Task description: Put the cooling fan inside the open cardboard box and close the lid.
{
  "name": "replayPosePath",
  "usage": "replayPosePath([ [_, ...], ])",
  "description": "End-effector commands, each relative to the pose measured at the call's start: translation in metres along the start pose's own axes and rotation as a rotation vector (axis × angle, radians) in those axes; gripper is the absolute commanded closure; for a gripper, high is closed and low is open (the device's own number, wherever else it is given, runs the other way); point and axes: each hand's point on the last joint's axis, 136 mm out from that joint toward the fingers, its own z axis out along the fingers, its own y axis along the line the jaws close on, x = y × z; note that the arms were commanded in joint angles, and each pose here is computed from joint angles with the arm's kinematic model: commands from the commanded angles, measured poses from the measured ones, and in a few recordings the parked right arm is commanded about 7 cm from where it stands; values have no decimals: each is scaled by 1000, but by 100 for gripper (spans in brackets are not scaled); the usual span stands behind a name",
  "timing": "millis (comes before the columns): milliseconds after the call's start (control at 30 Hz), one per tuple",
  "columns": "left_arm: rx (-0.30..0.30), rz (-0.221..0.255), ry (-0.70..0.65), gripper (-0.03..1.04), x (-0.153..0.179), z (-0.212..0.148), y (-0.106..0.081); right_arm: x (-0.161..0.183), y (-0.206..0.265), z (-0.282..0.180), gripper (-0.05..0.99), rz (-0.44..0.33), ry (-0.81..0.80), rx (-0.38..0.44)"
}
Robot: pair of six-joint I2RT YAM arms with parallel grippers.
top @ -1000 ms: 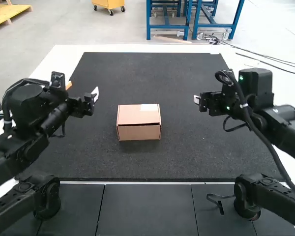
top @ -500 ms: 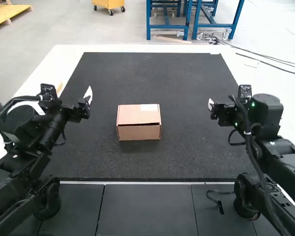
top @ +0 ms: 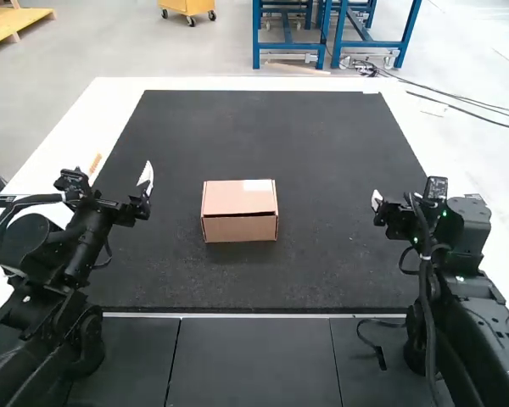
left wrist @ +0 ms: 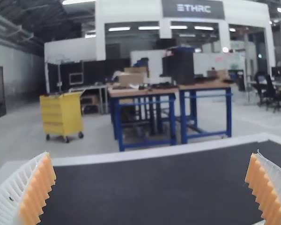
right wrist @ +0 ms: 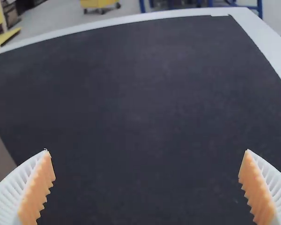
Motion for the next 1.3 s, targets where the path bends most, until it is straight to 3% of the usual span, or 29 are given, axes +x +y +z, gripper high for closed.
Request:
replayPosePath([
  [0,-14,18,8,5,4,0,5,-8,8,-4,2,-6,-56,-38],
  [333,-83,34,54,5,15,-1,22,-5,4,-8,3,-39,-156,13],
  [433,-88,-7,72,5,20,-2,23,-14,3,-14,3,-47,-209,24],
  [567,-111,-23,74,5,20,-2,26,-9,-3,-13,3,-42,-188,45],
  [800,-126,3,102,5,27,-3,30,11,-11,-9,3,-28,-143,65],
  [900,-181,3,115,5,30,-5,44,21,-16,-7,3,-33,-109,91],
  [967,-142,-17,123,5,33,-5,42,23,-19,-7,3,-53,-104,110],
  [1033,-144,-11,139,5,37,-6,46,27,-20,-7,3,-52,-86,116],
  [1100,-94,-17,195,5,50,-8,41,38,-23,-7,3,-47,-43,128],
  [1200,-120,-20,272,4,69,-14,48,52,-34,-8,3,-47,15,187],
  [1267,-84,-5,289,4,73,-14,42,57,-34,-8,3,-49,35,188],
])
